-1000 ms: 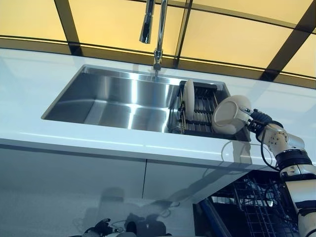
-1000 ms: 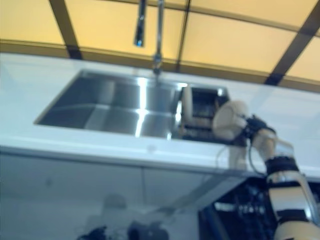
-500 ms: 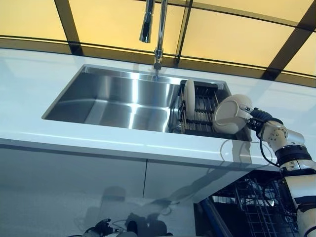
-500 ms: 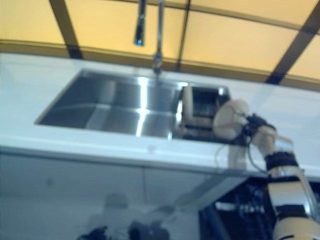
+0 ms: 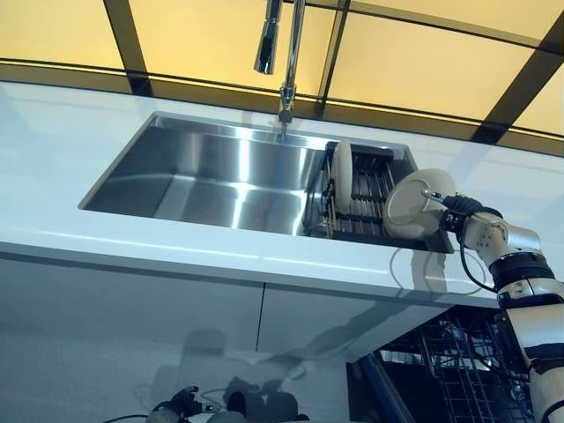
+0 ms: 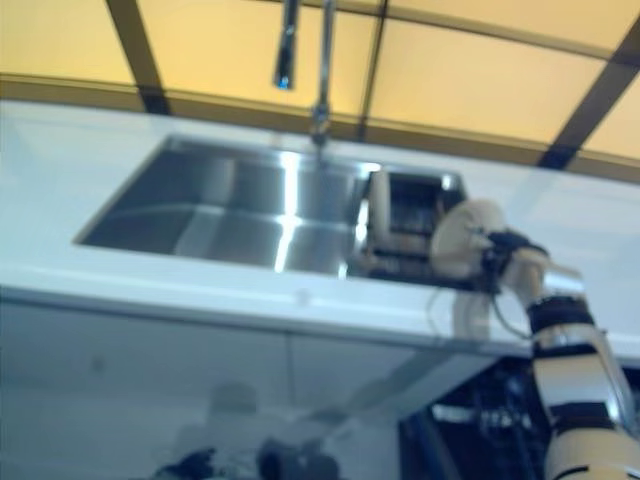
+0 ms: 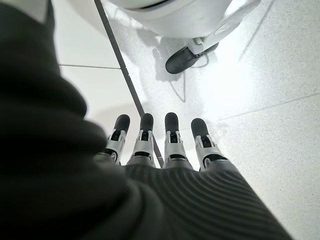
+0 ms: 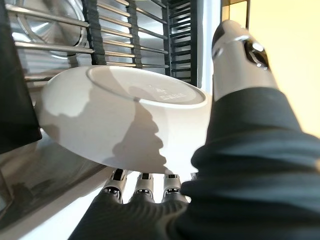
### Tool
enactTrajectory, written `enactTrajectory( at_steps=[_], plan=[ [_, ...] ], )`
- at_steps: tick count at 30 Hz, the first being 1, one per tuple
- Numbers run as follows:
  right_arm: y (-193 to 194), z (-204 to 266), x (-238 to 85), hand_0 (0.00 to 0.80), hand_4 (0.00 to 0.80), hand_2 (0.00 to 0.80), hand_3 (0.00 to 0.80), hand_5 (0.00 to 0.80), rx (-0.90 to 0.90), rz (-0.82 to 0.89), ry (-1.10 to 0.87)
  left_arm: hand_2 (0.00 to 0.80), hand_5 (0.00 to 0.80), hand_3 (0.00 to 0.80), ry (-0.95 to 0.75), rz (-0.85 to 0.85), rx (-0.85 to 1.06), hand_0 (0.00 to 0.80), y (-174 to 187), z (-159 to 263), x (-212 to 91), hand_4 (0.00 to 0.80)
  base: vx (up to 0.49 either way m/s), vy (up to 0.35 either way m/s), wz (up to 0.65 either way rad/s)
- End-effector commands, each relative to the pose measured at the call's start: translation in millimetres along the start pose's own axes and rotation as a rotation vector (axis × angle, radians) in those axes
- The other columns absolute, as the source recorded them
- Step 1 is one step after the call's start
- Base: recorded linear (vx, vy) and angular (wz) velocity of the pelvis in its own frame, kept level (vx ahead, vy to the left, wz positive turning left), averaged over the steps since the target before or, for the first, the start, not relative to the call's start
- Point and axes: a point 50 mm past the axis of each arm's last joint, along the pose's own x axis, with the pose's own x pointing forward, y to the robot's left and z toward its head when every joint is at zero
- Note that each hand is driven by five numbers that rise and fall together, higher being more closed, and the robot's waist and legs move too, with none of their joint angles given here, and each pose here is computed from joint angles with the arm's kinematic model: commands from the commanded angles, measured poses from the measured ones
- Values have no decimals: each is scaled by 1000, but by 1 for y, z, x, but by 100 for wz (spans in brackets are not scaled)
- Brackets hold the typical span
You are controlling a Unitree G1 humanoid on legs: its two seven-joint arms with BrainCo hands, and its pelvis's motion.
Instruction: Take plates into dishwasher
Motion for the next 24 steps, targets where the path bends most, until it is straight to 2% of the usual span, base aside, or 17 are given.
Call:
enactTrajectory(
  at_steps=[1, 2, 3, 4, 5, 6, 7, 9, 10, 11, 12, 24],
  plan=[
    [7, 38, -5, 0, 0, 0, 0, 0, -50, -3, -93, 0, 0, 0, -52, 0, 49, 0, 3, 24, 4, 0, 0, 0, 0],
    [8, 37, -5, 56, 56, 56, 56, 56, -58, -3, -87, 0, 0, 0, -52, 0, 49, 0, 3, 24, 4, 0, 0, 0, 0],
    [8, 37, -5, 56, 56, 56, 56, 56, -59, -4, -87, 0, 0, 0, -52, 0, 49, 0, 3, 24, 4, 0, 0, 0, 0],
    [8, 37, -6, 144, 144, 144, 144, 144, -60, -7, -87, 0, 0, 0, -53, 1, 50, 0, 3, 24, 4, 0, 0, 0, 0],
    [9, 37, -5, 276, 276, 276, 276, 276, -65, -8, -81, 0, 0, 0, -54, 1, 49, 0, 3, 24, 4, 0, 0, 0, 0],
    [8, 37, -5, 373, 373, 373, 373, 373, -67, -10, -79, 0, 0, 0, -55, 2, 48, 0, 3, 24, 4, 0, 0, 0, 0],
    [8, 37, -5, 405, 405, 405, 405, 405, -68, -10, -79, 0, 0, 0, -55, 2, 48, 0, 3, 24, 4, 0, 0, 0, 0],
    [8, 34, -4, 618, 618, 618, 618, 618, -72, -16, -72, 0, 0, 0, -56, 4, 46, 0, 3, 24, 4, 0, 0, 0, 0],
    [8, 34, -4, 659, 659, 659, 659, 659, -71, -17, -72, 0, 0, 0, -57, 4, 46, 0, 3, 25, 4, 0, 0, 0, 0],
    [7, 35, -4, 762, 762, 762, 762, 762, -69, -20, -71, 0, 0, 0, -58, 4, 47, 0, 3, 25, 4, 0, 0, 0, 0],
    [7, 34, -4, 800, 800, 800, 800, 800, -71, -23, -70, 0, 0, 0, -59, 4, 47, 0, 4, 26, 4, 0, 0, 0, 0],
    [13, 38, -6, 800, 800, 800, 800, 800, -69, -21, -123, 0, 0, 0, -63, 2, 42, 0, 3, 27, 4, 0, 0, 0, 0]
  ],
)
